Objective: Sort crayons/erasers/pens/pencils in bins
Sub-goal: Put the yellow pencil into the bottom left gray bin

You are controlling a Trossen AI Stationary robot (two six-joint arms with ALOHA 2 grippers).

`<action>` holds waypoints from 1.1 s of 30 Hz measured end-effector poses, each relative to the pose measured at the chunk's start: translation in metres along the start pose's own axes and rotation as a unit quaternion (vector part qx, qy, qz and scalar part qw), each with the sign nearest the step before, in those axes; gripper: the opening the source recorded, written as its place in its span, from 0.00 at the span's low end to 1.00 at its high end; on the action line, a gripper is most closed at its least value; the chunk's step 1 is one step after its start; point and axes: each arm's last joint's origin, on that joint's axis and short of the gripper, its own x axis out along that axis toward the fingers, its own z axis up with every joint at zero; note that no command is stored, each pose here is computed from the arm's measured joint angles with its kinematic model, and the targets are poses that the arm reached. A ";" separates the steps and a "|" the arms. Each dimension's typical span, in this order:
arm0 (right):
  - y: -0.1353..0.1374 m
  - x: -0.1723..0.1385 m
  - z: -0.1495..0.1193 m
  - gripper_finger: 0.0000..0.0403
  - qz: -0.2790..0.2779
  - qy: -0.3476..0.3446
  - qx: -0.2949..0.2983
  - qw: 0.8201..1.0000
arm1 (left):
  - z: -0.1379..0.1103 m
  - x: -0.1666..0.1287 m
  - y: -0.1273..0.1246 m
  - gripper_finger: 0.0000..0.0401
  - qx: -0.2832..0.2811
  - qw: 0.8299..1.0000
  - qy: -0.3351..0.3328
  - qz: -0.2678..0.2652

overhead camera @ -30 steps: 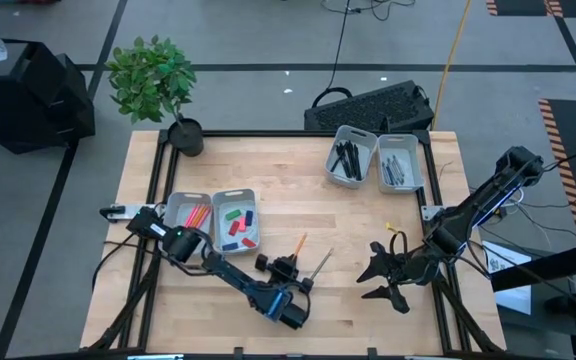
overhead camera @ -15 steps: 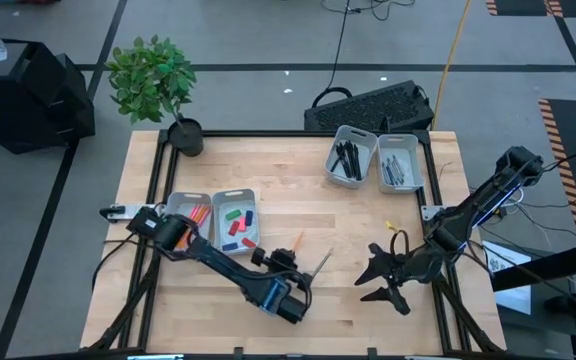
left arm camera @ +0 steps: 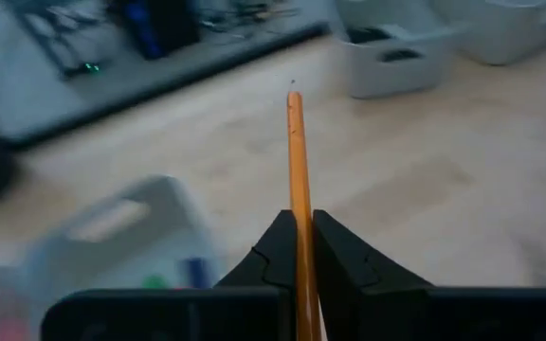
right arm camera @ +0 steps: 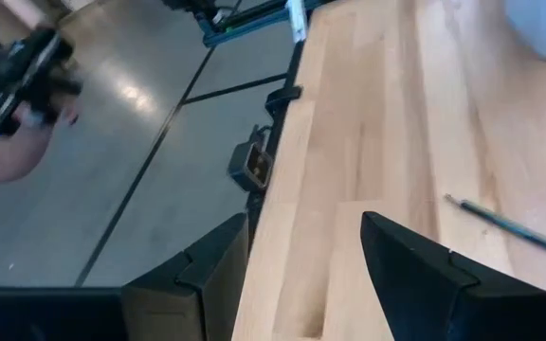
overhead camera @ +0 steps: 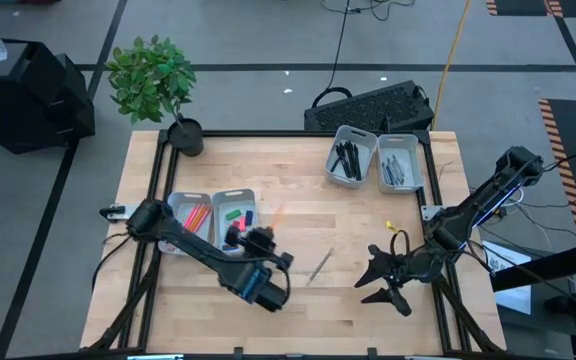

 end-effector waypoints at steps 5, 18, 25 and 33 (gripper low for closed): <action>0.000 0.000 -0.001 0.50 0.003 0.004 0.000 1.000 | 0.009 -0.002 0.026 0.06 0.025 0.999 -0.001 0.029; 0.002 -0.001 -0.004 0.50 0.002 0.011 0.034 0.999 | -0.027 0.025 0.162 0.07 -0.045 0.989 0.052 0.132; -0.010 0.001 0.005 0.50 -0.059 -0.035 0.042 0.997 | -0.052 0.052 0.212 0.05 -0.090 0.978 0.104 0.154; -0.026 0.003 0.017 0.50 -0.088 -0.060 0.066 0.992 | -0.050 0.067 0.216 0.06 -0.094 0.969 0.143 0.181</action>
